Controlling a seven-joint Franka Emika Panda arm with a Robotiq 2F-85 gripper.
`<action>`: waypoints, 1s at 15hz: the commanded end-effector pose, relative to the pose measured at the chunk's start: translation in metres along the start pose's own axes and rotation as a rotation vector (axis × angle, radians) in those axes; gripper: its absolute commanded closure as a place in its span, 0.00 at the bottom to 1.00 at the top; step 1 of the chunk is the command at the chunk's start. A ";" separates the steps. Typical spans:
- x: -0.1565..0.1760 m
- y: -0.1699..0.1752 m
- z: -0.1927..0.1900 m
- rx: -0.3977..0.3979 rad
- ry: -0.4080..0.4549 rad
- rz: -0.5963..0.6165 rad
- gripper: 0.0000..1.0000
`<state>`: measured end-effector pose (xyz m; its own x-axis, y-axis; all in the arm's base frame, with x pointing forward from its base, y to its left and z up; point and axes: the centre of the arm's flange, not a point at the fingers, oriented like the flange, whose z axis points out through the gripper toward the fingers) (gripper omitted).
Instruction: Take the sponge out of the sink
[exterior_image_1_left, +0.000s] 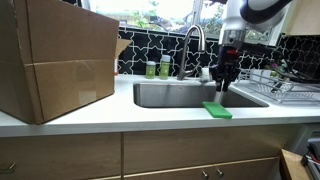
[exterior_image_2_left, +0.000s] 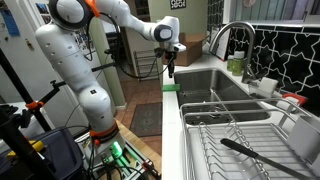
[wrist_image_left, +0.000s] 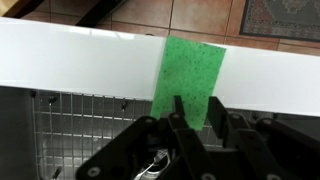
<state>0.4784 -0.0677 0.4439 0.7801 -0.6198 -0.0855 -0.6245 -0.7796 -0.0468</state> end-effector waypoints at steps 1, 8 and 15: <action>-0.040 0.040 -0.058 -0.002 0.119 0.024 0.34; -0.081 0.104 -0.152 0.093 0.257 0.154 0.00; -0.091 0.132 -0.180 0.106 0.284 0.236 0.00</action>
<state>0.3314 -0.1305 0.6246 0.5844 -0.7931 0.1718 -0.7770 -0.6079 -0.1631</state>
